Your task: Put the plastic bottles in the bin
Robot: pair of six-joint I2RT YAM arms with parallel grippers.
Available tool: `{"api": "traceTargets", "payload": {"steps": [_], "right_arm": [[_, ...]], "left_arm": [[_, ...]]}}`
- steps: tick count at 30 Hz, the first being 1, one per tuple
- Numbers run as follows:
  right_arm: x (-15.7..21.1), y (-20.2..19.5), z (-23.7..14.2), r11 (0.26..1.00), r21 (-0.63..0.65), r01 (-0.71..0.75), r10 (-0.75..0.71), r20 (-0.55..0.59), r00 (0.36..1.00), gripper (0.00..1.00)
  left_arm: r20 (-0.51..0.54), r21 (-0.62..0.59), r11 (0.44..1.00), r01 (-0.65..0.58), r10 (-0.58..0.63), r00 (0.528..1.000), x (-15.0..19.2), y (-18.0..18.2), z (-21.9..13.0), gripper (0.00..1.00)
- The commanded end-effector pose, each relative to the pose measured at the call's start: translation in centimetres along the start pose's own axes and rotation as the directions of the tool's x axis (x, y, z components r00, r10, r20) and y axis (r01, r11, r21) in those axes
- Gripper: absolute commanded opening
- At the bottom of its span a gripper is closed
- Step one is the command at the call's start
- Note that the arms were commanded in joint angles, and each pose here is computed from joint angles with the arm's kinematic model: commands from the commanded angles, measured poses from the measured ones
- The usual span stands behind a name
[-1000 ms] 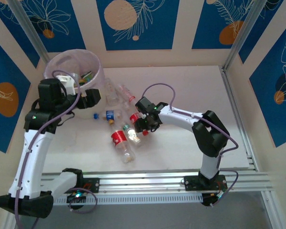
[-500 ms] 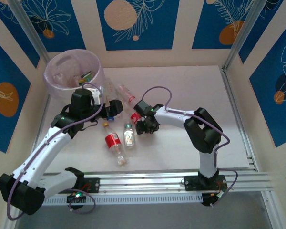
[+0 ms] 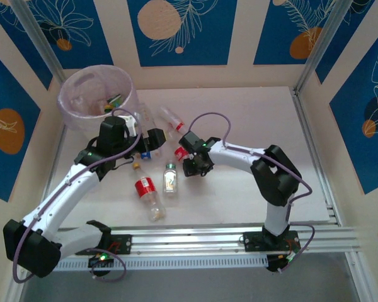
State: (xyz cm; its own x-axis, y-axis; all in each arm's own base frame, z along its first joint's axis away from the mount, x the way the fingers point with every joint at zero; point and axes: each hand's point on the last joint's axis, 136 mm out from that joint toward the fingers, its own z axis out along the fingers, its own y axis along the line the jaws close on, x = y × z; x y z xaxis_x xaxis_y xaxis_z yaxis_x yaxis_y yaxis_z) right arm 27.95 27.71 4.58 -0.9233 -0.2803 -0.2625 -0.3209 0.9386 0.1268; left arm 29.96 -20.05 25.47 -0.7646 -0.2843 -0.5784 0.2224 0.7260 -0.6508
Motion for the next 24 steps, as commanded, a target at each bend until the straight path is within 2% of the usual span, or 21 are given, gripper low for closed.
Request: {"api": "traceTargets", "payload": {"steps": [1, 5, 10, 15, 18, 24], "right_arm": [[0.3, 0.1, -3.2, 0.999, -0.022, 0.038, -0.037, 0.036, 0.999, 0.47], [0.0, -0.4, -5.9, 0.997, -0.069, 0.019, -0.013, 0.088, 0.996, 0.45], [0.0, -1.2, -7.4, 0.998, -0.059, 0.023, -0.016, 0.116, 0.993, 0.48], [-0.9, -0.3, -5.7, 0.997, -0.068, 0.036, -0.028, 0.107, 0.994, 0.61], [-2.1, 0.1, -4.2, 0.997, -0.065, 0.04, -0.033, 0.107, 0.994, 0.73], [-4.2, 0.7, -0.4, 0.997, -0.064, 0.046, -0.041, 0.084, 0.996, 0.76]], "left_arm": [[0.014, 0.059, 0.998, 0.009, -0.01, 1.0, -0.4, -1.4, 0.7, 0.98], [-0.001, 0.092, 0.996, 0.017, -0.017, 1.0, -0.3, -2.3, 1.8, 0.98], [0.004, 0.11, 0.994, 0.021, -0.021, 1.0, -0.7, -2.9, 2.7, 0.98], [0.023, 0.107, 0.994, 0.012, -0.014, 1.0, -1.5, -3.2, 2.6, 0.98], [0.024, 0.111, 0.994, 0.015, -0.018, 1.0, -1.5, -3.3, 2.4, 0.98], [0.029, 0.088, 0.996, 0.011, -0.014, 0.999, -1.0, -2.8, 1.5, 0.99]]}}
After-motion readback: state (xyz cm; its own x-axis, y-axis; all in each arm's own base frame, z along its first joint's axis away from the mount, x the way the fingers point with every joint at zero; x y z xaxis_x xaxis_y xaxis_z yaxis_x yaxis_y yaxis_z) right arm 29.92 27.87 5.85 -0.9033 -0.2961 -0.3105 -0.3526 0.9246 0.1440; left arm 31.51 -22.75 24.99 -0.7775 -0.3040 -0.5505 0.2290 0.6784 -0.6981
